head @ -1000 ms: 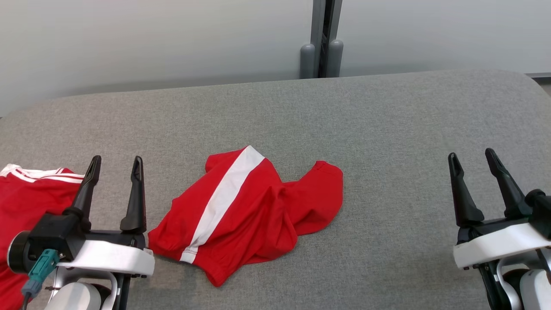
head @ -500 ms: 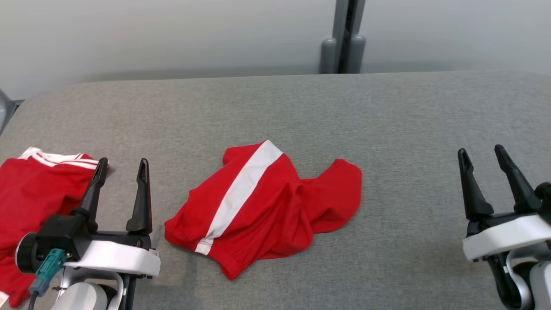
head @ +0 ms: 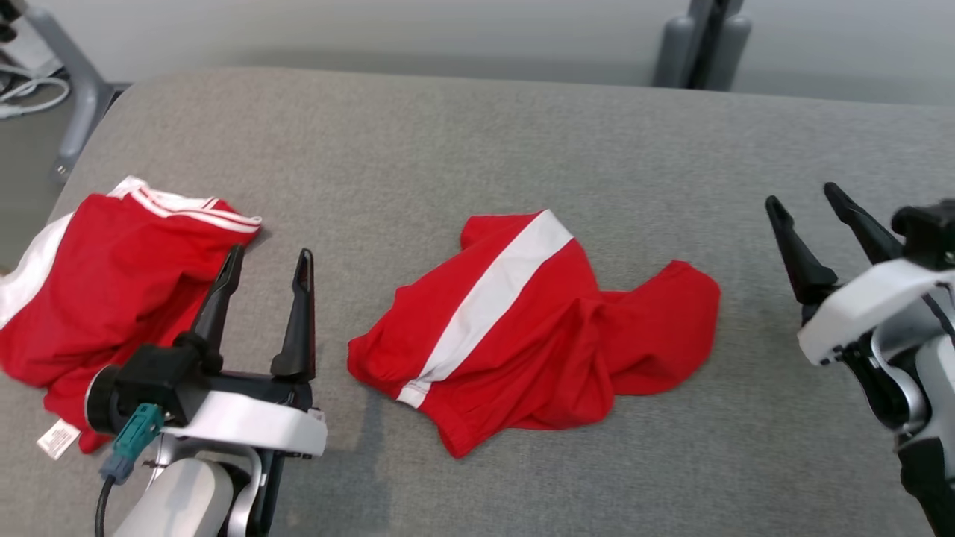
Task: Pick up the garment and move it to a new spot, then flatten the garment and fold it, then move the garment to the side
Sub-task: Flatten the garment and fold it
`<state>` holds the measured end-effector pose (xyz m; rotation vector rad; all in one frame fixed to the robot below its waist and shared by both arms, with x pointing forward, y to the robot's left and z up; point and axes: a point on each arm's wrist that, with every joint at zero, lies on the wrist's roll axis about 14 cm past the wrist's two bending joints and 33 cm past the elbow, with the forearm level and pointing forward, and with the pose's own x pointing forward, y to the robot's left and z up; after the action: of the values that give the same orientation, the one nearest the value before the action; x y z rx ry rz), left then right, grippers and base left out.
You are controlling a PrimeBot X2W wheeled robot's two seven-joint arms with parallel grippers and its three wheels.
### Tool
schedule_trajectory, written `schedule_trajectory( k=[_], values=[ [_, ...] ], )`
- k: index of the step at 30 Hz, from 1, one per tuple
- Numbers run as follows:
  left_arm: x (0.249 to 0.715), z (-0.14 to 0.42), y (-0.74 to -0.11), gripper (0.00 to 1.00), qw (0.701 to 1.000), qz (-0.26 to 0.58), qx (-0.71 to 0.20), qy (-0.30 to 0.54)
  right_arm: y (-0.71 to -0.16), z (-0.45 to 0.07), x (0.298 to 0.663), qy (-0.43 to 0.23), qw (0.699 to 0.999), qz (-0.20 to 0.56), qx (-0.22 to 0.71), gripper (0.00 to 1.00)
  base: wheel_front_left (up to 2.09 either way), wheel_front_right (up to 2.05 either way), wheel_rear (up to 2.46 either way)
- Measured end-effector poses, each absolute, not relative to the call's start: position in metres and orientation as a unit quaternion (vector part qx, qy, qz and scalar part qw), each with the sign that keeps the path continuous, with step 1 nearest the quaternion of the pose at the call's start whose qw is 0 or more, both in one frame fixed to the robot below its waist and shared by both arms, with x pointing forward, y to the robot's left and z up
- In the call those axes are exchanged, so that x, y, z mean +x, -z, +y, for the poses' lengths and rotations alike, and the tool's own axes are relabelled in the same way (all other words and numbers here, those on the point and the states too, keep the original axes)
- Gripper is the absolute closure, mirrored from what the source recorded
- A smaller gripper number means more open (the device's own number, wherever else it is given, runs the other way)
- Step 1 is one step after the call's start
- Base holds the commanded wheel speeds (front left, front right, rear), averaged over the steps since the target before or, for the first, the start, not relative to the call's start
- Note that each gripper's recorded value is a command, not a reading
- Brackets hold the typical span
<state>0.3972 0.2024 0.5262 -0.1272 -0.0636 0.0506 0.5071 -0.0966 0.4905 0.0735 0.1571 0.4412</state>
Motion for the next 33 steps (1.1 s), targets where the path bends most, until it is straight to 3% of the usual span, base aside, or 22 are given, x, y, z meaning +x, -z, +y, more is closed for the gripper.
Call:
schedule_trajectory(
  k=[10,22,23,25,33],
  values=[
    [0.405,0.206,-0.508,0.00,0.997,-0.014,-0.070,-0.037,-0.441,0.000,0.525,-0.358,0.919,0.164,-0.005,0.00,0.00,0.00,0.00],
    [0.402,0.215,-0.488,0.00,0.996,0.012,-0.071,-0.054,-0.389,0.064,0.491,-0.457,0.851,0.256,-0.021,0.00,0.00,0.00,0.00],
    [0.402,0.214,-0.487,0.00,0.996,0.013,-0.072,-0.054,-0.388,0.065,0.489,-0.459,0.849,0.260,-0.018,0.22,0.00,0.00,0.00],
    [0.403,0.213,-0.485,0.00,0.996,0.015,-0.071,-0.053,-0.390,0.067,0.489,-0.459,0.850,0.258,-0.005,1.00,0.00,0.00,0.00],
    [0.414,0.202,-0.488,0.00,0.997,0.007,-0.073,-0.032,-0.418,0.060,0.493,-0.433,0.870,0.215,0.099,1.00,0.00,0.00,0.00]
  ],
)
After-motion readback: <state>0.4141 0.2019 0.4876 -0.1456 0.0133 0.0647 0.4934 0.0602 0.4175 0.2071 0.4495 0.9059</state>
